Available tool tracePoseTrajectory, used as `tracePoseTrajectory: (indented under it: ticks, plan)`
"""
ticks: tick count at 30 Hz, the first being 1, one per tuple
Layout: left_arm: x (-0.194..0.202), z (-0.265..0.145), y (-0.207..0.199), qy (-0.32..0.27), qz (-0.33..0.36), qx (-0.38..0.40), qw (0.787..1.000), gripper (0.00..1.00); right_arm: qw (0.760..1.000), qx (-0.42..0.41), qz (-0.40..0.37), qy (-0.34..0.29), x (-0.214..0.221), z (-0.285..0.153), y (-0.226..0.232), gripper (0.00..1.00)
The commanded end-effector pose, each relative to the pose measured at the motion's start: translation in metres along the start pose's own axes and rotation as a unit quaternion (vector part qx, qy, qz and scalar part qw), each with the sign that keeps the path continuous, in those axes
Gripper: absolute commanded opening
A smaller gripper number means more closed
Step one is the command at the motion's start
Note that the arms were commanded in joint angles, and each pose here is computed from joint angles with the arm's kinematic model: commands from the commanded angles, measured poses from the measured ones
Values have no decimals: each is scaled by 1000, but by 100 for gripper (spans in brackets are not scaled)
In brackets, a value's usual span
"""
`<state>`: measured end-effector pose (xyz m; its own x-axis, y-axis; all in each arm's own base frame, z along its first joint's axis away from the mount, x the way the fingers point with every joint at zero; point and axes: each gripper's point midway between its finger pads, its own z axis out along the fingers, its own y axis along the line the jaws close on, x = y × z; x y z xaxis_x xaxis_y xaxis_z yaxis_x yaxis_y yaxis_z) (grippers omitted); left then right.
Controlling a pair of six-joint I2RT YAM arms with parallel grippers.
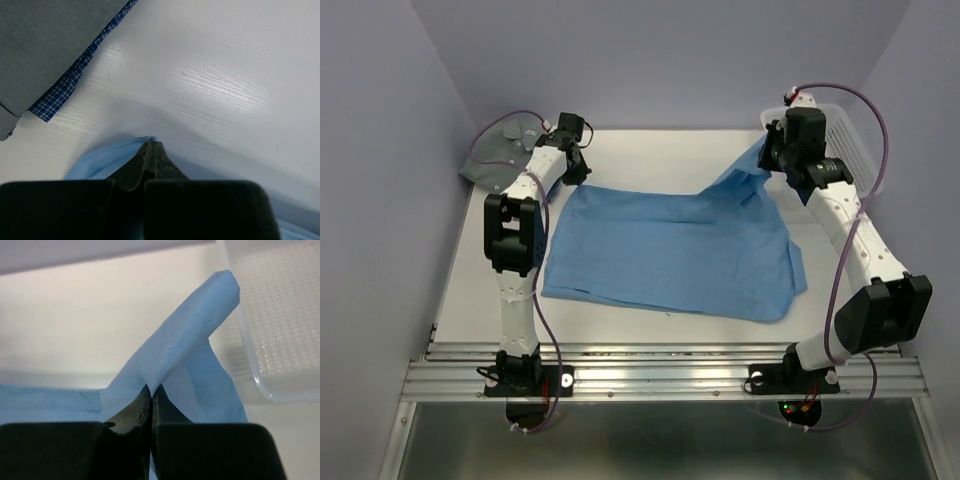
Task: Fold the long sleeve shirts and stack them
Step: Fold the shirt
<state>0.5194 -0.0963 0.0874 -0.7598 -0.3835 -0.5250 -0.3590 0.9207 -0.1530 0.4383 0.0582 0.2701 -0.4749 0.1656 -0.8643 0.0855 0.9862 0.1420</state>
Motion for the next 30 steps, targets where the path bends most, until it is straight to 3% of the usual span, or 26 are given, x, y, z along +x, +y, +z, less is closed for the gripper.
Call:
tracePoseTrajectory:
  ticks: [1,6,11,14,17,24,26,27,28,30]
  plan:
    - [-9,-31,7,-20,-12,-4,1000,0,997,-39,-13,-59,-49,-26,16,1]
    - [24,-46,24,-19,-26,5,999,0,999,-32,13,-15,1,-61,1,3]
    - [67,-45,46,10,-31,-17,999,0,990,-93,55,89,77,-92,13,4]
    - [82,-56,49,13,-36,-16,999,0,983,-62,78,153,113,-125,-2,4]
    - [100,-59,55,26,-37,-19,999,0,979,-34,95,180,124,-152,-12,4]
    - [128,-65,70,50,-45,-29,997,0,934,-100,158,305,173,-211,13,5]
    - [132,-64,71,55,-44,-29,997,7,920,-88,178,338,196,-215,11,6]
    - [132,-64,71,56,-44,-29,997,14,916,-77,182,349,205,-217,7,6]
    - [132,-64,71,56,-43,-31,997,27,911,-62,182,365,219,-215,2,7]
    - [131,-66,74,57,-41,-38,997,38,908,-50,183,373,228,-209,-1,10]
